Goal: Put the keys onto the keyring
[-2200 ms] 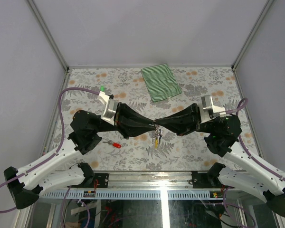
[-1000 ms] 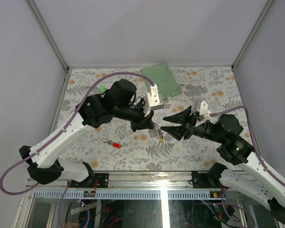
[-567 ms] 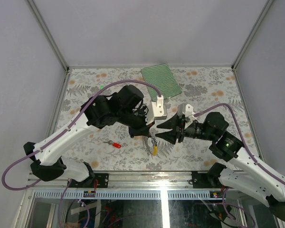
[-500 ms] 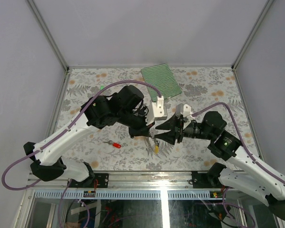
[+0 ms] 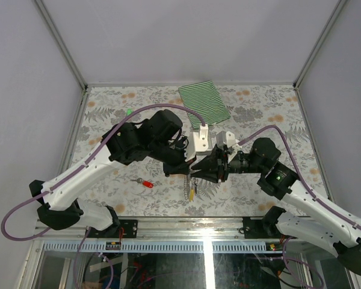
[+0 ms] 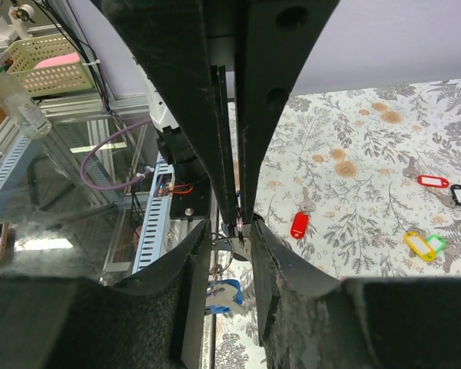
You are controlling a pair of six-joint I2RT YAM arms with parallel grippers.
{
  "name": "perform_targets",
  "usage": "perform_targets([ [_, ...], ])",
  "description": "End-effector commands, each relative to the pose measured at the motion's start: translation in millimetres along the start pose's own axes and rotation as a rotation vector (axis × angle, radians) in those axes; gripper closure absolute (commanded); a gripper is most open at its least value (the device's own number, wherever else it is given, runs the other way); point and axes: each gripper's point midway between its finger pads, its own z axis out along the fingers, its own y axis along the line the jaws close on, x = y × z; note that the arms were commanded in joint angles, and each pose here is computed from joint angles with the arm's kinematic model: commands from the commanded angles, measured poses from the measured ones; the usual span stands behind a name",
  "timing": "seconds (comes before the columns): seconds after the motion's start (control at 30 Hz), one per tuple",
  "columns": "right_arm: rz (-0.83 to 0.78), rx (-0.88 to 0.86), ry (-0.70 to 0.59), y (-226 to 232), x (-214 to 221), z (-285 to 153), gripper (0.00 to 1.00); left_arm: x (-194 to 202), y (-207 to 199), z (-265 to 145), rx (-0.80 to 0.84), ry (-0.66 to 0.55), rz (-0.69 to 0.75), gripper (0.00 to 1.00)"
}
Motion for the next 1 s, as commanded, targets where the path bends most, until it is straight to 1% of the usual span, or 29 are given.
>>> perform_targets([
  [0.0, -0.048, -0.048, -0.061, 7, -26, 3, 0.68, -16, -6, -15, -0.008, -0.067, 0.050, 1.00],
  [0.27, -0.054, -0.042, -0.063, 6, -26, 3, 0.74, -18, -8, -15, -0.003, -0.075, 0.058, 1.00],
  [0.47, -0.058, -0.047, -0.077, 7, -30, 4, 0.74, -19, -8, -14, 0.002, -0.076, 0.061, 1.00],
  [0.7, -0.047, -0.051, -0.061, 5, -25, 6, 0.90, -22, -9, -16, -0.002, -0.089, 0.069, 1.00],
  [0.8, -0.056, -0.051, -0.059, 6, -26, 5, 1.00, -25, -8, -19, -0.012, -0.108, 0.079, 1.00],
  [0.9, -0.076, -0.038, -0.083, 7, -33, 2, 1.00, -30, -9, -24, -0.028, -0.158, 0.093, 0.99],
  [0.97, -0.092, -0.024, -0.108, 8, -42, -1, 1.00, -35, -11, -28, -0.038, -0.206, 0.103, 0.95],
])
